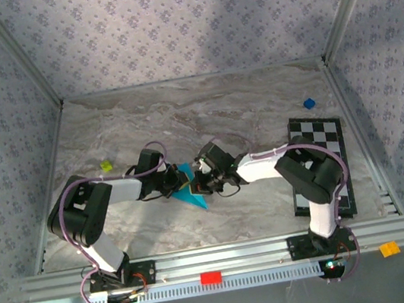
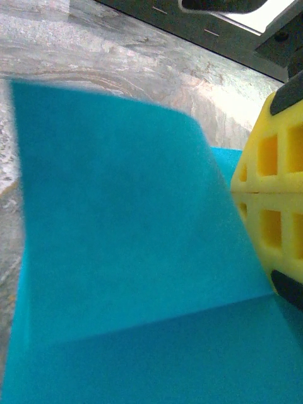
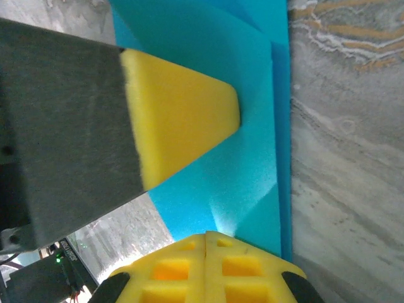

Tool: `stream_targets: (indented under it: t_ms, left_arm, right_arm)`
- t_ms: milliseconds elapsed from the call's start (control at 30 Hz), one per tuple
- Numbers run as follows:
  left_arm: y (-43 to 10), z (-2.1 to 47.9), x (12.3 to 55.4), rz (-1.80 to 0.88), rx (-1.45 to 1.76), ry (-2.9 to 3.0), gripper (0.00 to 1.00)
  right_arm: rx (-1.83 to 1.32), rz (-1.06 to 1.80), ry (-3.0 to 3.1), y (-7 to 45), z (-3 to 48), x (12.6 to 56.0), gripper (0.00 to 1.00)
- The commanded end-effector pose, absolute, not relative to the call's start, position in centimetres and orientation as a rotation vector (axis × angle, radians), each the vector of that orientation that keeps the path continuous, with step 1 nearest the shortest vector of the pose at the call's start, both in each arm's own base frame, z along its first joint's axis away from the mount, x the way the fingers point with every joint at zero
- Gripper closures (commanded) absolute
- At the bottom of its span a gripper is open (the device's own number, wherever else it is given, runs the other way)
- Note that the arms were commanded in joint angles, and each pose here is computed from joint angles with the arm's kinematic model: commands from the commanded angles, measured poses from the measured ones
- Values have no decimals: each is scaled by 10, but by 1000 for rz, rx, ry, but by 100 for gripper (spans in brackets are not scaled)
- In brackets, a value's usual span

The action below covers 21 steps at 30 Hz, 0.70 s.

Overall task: Fold a paper plane with a square sheet of paper (pick it up from the middle)
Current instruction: Fourth fold the wing at the center of the table.

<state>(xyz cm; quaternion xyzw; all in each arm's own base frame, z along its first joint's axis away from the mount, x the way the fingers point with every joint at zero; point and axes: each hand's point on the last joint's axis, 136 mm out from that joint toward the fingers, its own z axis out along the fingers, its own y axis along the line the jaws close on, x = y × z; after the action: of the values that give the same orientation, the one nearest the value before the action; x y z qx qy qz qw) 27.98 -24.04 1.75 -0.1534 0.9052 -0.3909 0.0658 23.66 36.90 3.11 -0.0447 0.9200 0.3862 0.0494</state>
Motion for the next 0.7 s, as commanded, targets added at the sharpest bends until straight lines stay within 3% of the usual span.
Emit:
stream_targets:
  t_ms: [0, 133, 367, 667]
  left_arm:
    - [-227, -3, 271, -1071, -508, 2797, 100]
    - [-236, 18, 280, -1122, -432, 2766, 98]
    - [-243, 52, 278, -1147, -332, 2731, 95]
    - [-242, 24, 247, -1129, -366, 2836, 99]
  right_arm:
    - [-79, 1052, 2935, 351, 0, 223, 98]
    - [-13, 974, 3041, 326, -36, 199, 100]
    - [6, 958, 3039, 324, -36, 201, 100]
    - [18, 944, 3043, 323, -40, 201, 100]
